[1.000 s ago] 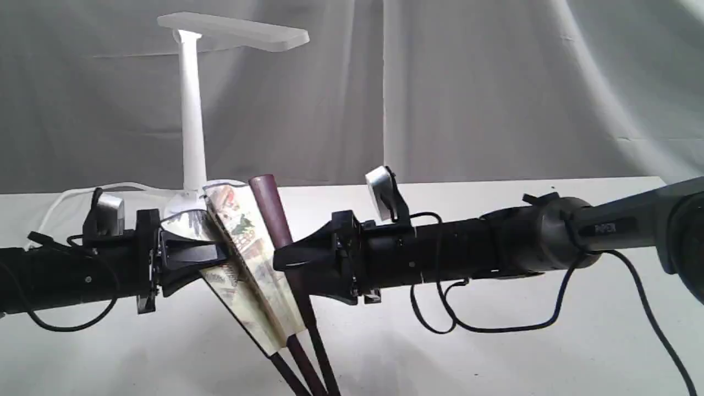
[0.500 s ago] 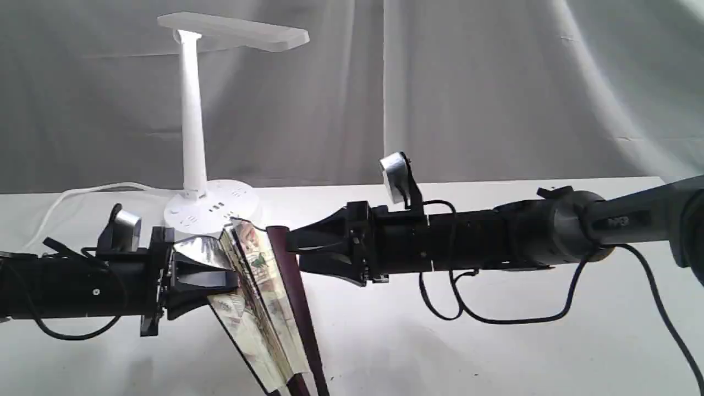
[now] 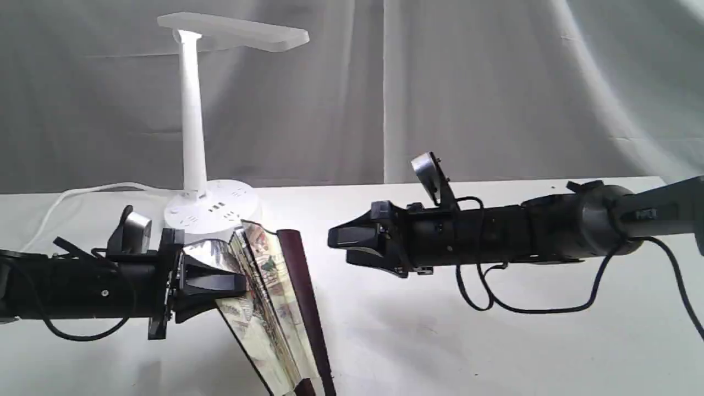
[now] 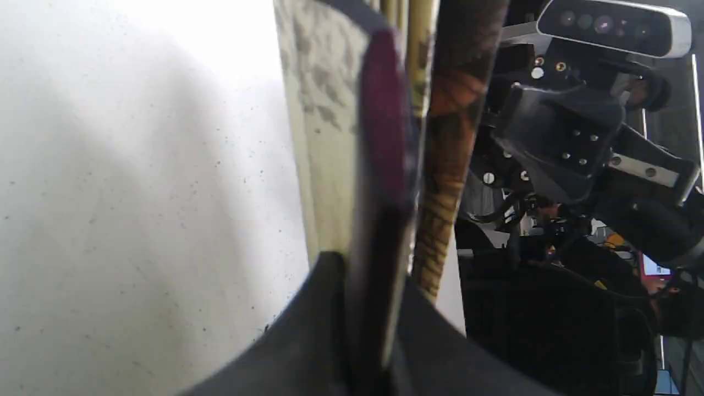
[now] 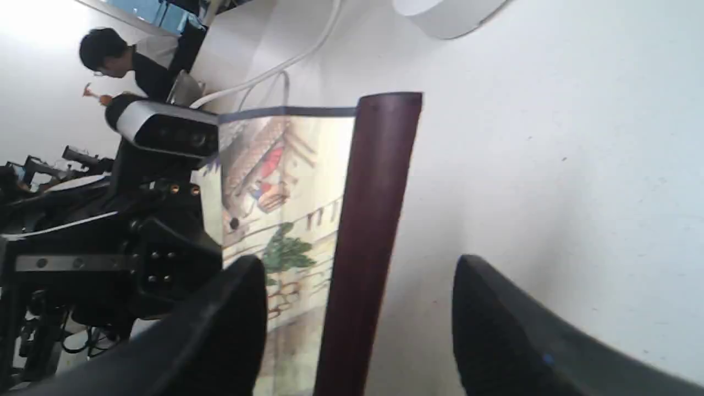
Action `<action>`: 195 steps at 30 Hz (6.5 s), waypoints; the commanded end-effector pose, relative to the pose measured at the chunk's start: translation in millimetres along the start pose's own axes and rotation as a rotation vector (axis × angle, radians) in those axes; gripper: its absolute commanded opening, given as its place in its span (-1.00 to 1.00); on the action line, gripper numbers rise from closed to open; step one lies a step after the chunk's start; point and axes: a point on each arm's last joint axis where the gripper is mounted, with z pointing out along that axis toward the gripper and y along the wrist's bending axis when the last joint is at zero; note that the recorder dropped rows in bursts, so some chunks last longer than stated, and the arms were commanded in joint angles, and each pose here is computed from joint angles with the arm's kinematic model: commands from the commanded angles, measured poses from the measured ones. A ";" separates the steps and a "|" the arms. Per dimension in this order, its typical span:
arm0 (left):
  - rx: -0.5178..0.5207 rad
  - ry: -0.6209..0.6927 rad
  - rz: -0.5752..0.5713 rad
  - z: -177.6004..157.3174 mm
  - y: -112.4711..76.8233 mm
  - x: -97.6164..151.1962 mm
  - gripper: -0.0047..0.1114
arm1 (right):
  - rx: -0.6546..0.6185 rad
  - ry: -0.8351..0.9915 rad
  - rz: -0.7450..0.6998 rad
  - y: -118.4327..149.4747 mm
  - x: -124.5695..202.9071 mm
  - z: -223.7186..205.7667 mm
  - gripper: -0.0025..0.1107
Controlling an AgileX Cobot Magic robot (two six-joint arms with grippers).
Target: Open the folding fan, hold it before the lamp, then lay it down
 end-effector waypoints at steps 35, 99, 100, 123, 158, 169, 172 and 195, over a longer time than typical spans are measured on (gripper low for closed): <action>0.042 0.075 0.102 21.1 -44.7 9.9 -0.92 | -0.099 0.044 -0.038 22.5 6.7 14.1 0.05; 0.080 0.000 0.066 20.4 -48.2 3.0 0.19 | -0.210 0.030 0.103 24.9 -0.8 -1.4 -0.96; 0.081 -0.008 0.066 19.0 -47.9 1.9 0.19 | -0.207 0.024 0.106 23.2 -2.2 -3.9 -0.96; 0.067 -0.050 0.309 7.3 -42.3 -4.1 0.13 | -0.205 0.017 0.181 21.1 -4.7 -7.4 -0.96; 0.075 -0.092 0.230 15.5 -18.8 -4.7 0.10 | -0.232 0.048 0.111 52.6 -6.1 -1.4 -0.96; 0.066 -0.084 0.243 19.0 -6.9 -2.0 -0.70 | -0.233 0.045 0.100 52.7 -6.3 -1.4 -0.96; 0.066 -0.084 0.240 19.0 -6.9 -2.0 -0.79 | -0.235 0.047 0.095 53.5 -5.6 -0.3 -0.96; 0.066 -0.083 0.237 19.3 -6.0 -1.8 -0.79 | -0.238 0.045 0.082 54.4 -5.2 0.8 -0.96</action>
